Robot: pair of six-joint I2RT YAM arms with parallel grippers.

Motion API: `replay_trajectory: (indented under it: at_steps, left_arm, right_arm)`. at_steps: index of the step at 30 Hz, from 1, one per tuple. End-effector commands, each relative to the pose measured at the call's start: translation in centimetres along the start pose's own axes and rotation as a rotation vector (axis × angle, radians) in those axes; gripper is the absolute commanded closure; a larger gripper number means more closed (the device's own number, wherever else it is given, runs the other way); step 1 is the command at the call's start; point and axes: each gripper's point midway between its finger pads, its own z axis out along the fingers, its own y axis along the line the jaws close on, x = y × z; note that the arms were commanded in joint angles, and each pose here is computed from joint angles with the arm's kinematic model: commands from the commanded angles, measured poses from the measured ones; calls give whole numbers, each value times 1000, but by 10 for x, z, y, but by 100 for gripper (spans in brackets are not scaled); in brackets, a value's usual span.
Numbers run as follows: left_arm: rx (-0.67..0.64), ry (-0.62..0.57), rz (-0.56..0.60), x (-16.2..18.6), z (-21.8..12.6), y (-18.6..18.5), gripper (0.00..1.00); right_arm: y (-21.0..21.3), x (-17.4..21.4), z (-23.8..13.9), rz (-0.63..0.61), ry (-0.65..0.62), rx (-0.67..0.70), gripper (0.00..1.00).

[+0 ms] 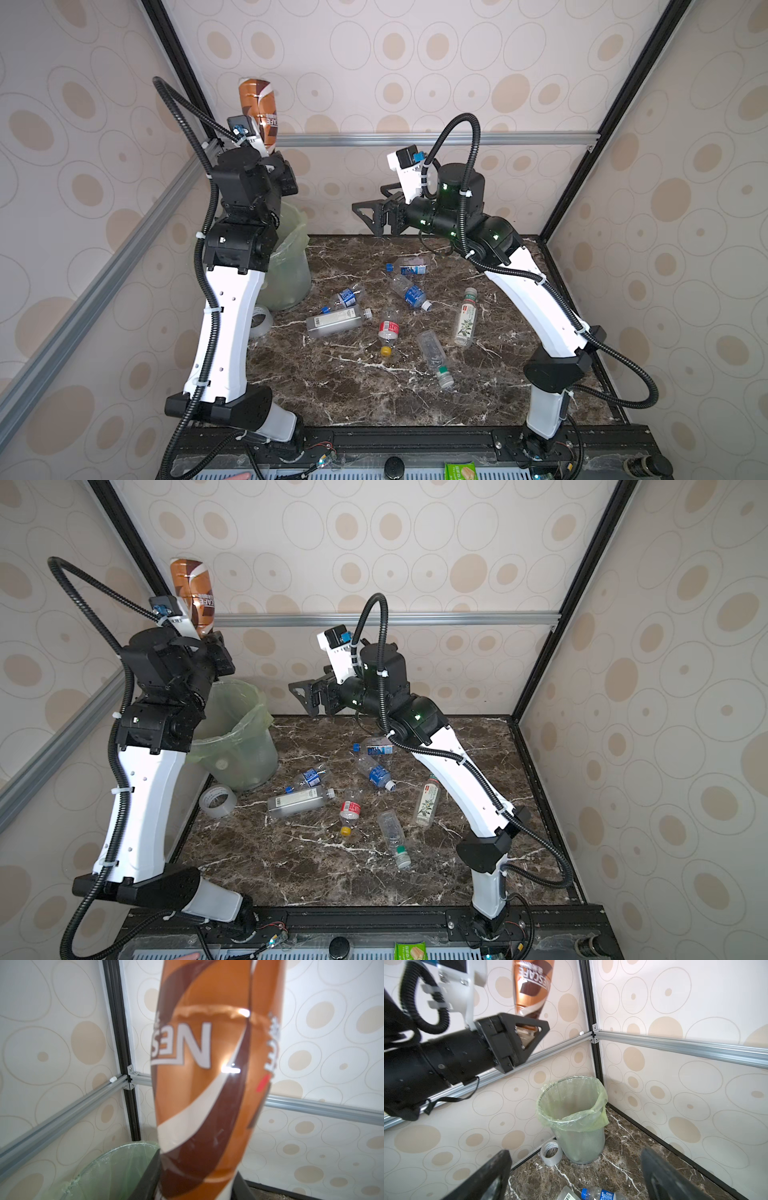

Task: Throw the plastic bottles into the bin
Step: 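Raise the Nescafe bottle with the left gripper over the bin while the right arm withdraws, then open the left gripper over the bin to drop the Nescafe bottle, then lower the right gripper to the blue-label Pocari Sweat bottle while the left arm lowers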

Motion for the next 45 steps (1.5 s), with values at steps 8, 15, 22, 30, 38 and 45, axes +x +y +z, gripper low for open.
replay_trajectory:
  at_steps: [8,15,22,30,38,45]
  left_arm:
    - [-101,-44,50,-7,-6,26,69]
    - [-157,375,-51,154,33,72,55]
    - [4,282,-122,110,20,43,1]
    - [60,230,-146,86,11,26,1]
    - [117,256,-155,99,5,4,1]
    - [205,302,-151,119,-4,-40,1]
  right_arm:
    - [-12,32,19,-40,77,37,0]
    - [-16,48,22,-34,117,49,0]
    - [-16,53,26,-1,120,38,0]
    - [-21,64,26,17,140,55,0]
    - [-44,66,13,83,131,110,0]
    - [-82,79,-7,179,139,194,0]
